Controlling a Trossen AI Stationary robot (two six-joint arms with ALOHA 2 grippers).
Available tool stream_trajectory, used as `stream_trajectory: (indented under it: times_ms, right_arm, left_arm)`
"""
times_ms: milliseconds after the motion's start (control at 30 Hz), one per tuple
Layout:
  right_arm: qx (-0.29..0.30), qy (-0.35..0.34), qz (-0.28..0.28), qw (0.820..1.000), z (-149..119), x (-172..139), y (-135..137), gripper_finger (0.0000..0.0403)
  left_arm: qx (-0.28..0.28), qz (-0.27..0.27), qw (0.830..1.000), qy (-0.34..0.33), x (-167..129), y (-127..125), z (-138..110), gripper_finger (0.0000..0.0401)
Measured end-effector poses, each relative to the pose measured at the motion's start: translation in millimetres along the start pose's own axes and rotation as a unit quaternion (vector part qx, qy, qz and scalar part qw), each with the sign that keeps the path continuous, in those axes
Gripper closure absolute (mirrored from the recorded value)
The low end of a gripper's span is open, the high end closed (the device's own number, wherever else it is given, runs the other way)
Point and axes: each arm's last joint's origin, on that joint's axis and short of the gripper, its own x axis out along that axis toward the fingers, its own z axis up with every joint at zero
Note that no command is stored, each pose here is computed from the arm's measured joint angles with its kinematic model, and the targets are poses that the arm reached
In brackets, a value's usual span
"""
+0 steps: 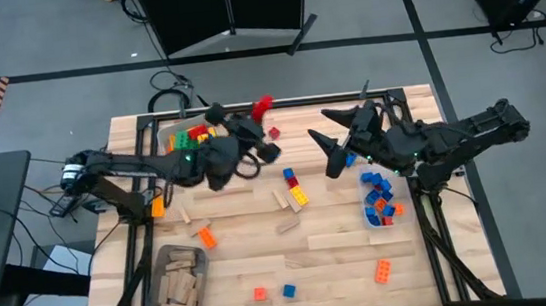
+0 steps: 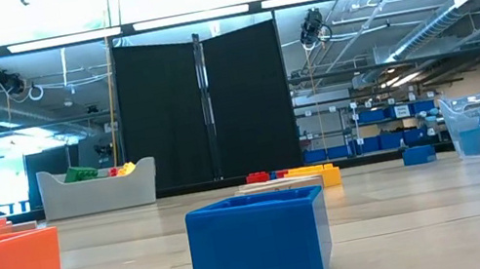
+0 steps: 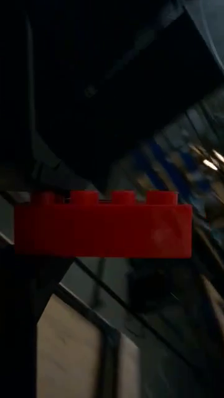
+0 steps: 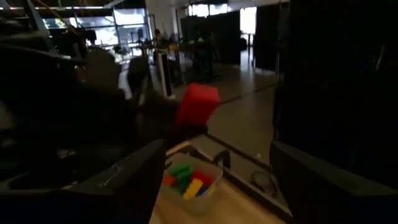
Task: Sort blocks by size
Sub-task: Put the large green red piece into the gray bin
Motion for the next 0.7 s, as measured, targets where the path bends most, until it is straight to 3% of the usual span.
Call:
stream_trajectory:
  times_ms: [133,300,467,700]
  right_arm:
    - [0.018,0.028,0.001,0.999,-4.3,-7.9,-4.4,0.0103]
    - [0.032,0.058,-0.001,0.998,-12.4,-11.4,-4.6,0.0112]
    - [0.036,0.077,-0.002,0.996,-18.9,-10.3,-3.0,0.0119]
    - [0.05,0.086,0.011,0.995,-20.1,-11.7,-1.9,0.012]
  left_arm:
    - [-0.006,0.018,0.997,0.068,12.1,27.9,-19.1,0.0305]
    - [-0.049,-0.017,0.979,0.198,32.1,63.2,-58.2,0.0305]
    - [-0.032,-0.053,0.939,0.339,50.2,92.3,-94.3,0.0305]
    - [0.044,-0.135,0.865,0.481,56.8,115.4,-139.3,0.0305]
